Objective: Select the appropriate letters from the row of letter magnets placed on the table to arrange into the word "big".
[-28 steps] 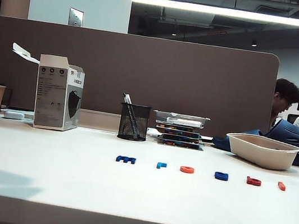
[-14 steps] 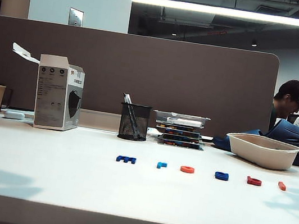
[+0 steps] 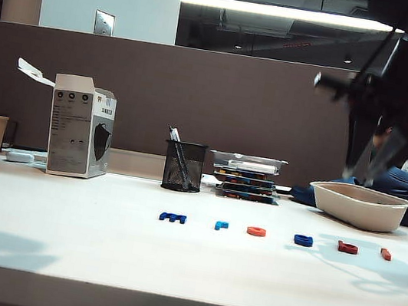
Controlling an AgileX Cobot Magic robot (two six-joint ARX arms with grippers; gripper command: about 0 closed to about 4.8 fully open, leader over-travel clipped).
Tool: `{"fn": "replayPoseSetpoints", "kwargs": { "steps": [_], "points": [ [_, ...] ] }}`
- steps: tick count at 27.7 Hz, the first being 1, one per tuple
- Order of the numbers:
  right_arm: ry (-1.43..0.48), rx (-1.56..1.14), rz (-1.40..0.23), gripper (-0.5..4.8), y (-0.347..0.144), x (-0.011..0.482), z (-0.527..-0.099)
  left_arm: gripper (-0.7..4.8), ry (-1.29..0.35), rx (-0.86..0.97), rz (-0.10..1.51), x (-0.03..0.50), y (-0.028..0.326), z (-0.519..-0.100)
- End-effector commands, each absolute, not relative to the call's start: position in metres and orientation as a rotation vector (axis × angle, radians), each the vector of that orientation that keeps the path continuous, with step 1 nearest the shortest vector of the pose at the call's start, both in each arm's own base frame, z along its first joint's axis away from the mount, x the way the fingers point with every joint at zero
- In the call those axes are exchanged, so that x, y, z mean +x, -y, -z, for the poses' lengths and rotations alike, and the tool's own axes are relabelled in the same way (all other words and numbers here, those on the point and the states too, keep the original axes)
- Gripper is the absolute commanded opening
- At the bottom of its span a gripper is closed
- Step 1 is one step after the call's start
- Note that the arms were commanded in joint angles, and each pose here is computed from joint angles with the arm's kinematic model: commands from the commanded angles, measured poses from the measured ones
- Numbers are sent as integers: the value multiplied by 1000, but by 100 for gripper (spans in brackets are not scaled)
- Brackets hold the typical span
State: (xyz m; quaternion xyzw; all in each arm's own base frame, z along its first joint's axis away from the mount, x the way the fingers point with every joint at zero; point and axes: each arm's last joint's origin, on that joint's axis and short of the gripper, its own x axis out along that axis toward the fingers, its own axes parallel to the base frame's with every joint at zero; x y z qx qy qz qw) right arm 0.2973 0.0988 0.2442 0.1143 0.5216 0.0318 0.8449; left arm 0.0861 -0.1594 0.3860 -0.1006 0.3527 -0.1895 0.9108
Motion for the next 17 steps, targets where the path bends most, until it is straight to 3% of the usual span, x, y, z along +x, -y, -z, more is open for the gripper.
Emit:
{"fn": "replayPoseSetpoints", "kwargs": {
  "steps": [1,3,17],
  "points": [
    [-1129,221,-28,199,-101,307,-228,-5,-716,-208,391,86,159,-388],
    [-1143,207,2,244,-101,311,-221,-5,-716,-208,391,86,159,-388],
    [-1102,224,26,242,-106,333,-195,-5,-716,-209,391,86,159,-388]
  ]
}}
